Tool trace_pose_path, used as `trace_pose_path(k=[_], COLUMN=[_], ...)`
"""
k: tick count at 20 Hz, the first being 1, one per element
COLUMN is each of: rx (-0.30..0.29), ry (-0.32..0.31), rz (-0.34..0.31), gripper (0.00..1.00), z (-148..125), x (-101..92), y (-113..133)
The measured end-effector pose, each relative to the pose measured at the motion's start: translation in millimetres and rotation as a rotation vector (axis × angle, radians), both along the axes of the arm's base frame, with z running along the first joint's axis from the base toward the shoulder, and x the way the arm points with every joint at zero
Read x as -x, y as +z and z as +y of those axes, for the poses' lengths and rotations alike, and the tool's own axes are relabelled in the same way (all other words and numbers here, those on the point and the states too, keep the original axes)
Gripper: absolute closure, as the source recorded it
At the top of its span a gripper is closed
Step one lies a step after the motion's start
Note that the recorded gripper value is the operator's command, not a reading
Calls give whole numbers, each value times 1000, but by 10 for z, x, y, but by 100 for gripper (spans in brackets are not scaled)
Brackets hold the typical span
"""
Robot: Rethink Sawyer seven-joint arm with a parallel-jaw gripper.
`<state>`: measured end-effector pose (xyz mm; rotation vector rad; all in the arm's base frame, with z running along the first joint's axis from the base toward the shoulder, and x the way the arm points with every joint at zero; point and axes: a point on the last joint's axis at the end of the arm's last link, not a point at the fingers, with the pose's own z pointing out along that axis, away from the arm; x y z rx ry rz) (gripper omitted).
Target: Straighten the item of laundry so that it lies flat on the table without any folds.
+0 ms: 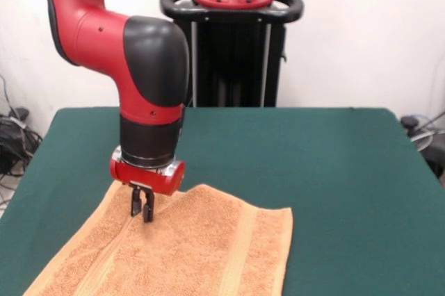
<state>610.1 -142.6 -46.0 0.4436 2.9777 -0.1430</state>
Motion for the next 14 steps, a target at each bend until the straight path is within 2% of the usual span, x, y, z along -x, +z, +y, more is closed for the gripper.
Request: trace_pose_path(k=[8,14], rx=[5,1], ry=[-16,-28], rz=[24,31], gripper=[100,100], z=[-131,-168], x=[203,274], y=[72,99])
